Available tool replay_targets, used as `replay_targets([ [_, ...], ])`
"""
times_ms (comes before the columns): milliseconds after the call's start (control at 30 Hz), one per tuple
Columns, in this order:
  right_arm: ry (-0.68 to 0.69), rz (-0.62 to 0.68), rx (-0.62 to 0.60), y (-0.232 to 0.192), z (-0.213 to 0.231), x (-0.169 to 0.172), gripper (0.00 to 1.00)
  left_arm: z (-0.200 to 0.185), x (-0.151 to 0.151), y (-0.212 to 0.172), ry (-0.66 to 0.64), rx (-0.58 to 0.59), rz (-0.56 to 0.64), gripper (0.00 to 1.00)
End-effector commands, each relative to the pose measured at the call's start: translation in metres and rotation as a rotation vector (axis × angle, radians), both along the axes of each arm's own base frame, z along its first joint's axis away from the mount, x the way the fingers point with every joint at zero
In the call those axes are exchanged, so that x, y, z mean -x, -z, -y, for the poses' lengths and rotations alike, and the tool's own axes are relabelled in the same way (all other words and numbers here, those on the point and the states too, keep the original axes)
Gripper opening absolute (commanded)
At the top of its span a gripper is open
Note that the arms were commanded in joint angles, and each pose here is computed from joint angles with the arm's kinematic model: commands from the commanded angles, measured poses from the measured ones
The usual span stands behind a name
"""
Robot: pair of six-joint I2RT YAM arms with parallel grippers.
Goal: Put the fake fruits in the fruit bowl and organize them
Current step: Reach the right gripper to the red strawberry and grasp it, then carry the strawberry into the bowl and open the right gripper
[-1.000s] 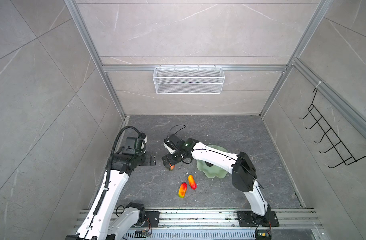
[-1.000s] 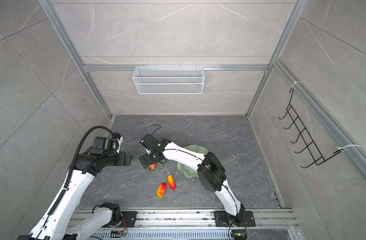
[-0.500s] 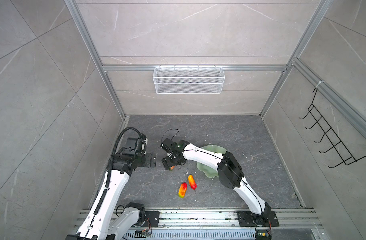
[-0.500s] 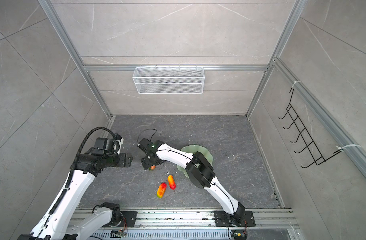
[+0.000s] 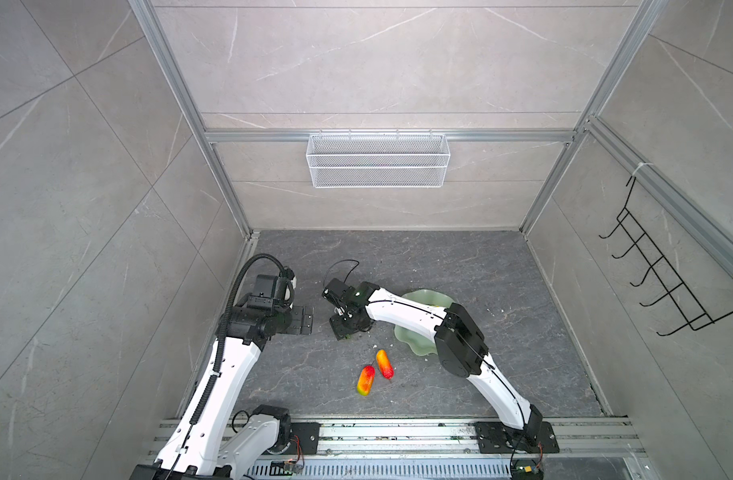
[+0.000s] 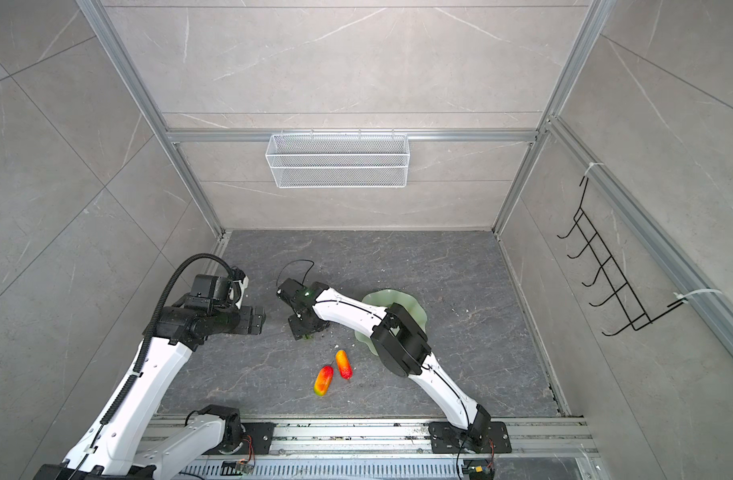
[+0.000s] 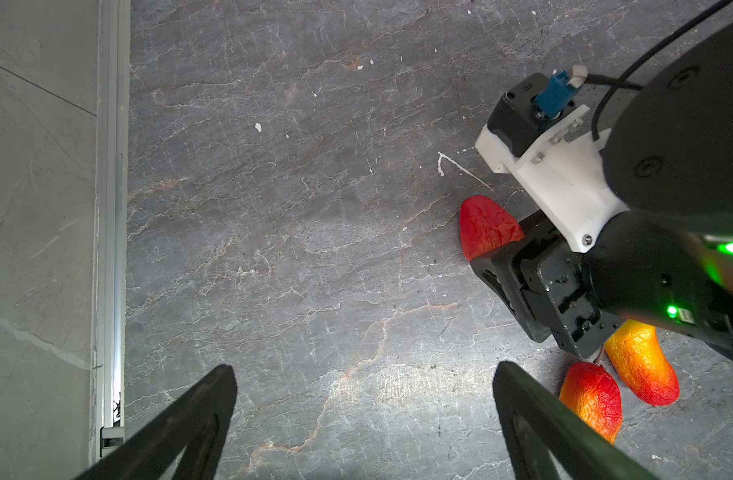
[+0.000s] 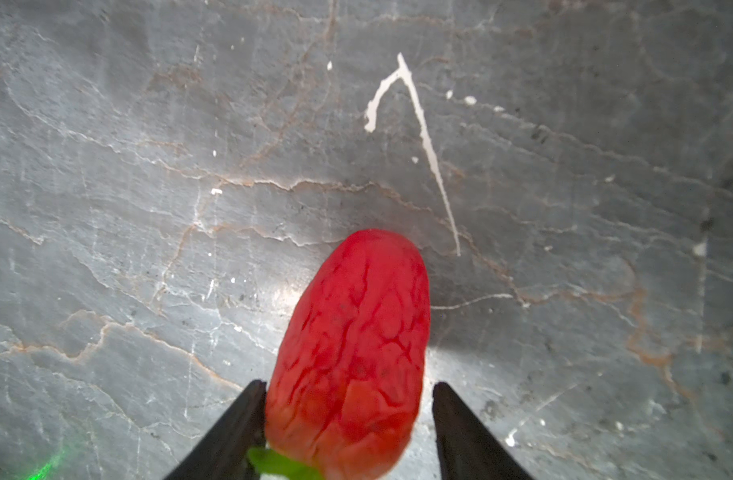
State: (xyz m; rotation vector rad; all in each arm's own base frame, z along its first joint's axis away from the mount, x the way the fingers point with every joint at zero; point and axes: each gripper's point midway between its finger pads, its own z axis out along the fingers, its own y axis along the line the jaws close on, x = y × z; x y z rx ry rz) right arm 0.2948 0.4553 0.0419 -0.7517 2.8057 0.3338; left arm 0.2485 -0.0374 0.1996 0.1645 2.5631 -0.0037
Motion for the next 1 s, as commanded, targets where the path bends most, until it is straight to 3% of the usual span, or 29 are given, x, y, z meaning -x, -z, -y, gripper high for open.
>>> replay_targets([
  [0,-0.012,0.013,0.027,0.004,0.005,-0.006,0.61,0.0,-0.003,-0.003,0.011,-0.008,0.02,1.0],
  [133,-0.024,0.024,0.021,0.001,0.005,-0.013,0.59,-0.002,0.0,-0.003,0.007,-0.014,0.02,1.0],
  [467,-0.049,0.051,0.002,-0.014,0.003,-0.026,0.42,-0.002,0.001,-0.004,0.003,-0.009,0.023,1.0],
  [667,-0.077,0.089,-0.01,-0.048,0.011,-0.025,0.37,0.0,-0.002,-0.003,0.009,-0.004,0.026,1.0],
  [800,-0.078,0.139,-0.005,-0.087,0.043,-0.018,0.37,0.004,-0.006,-0.006,0.019,0.008,0.025,1.0],
  [967,0.032,0.189,-0.009,-0.134,0.126,-0.004,0.37,0.008,-0.004,-0.009,0.023,0.043,0.051,1.0],
])
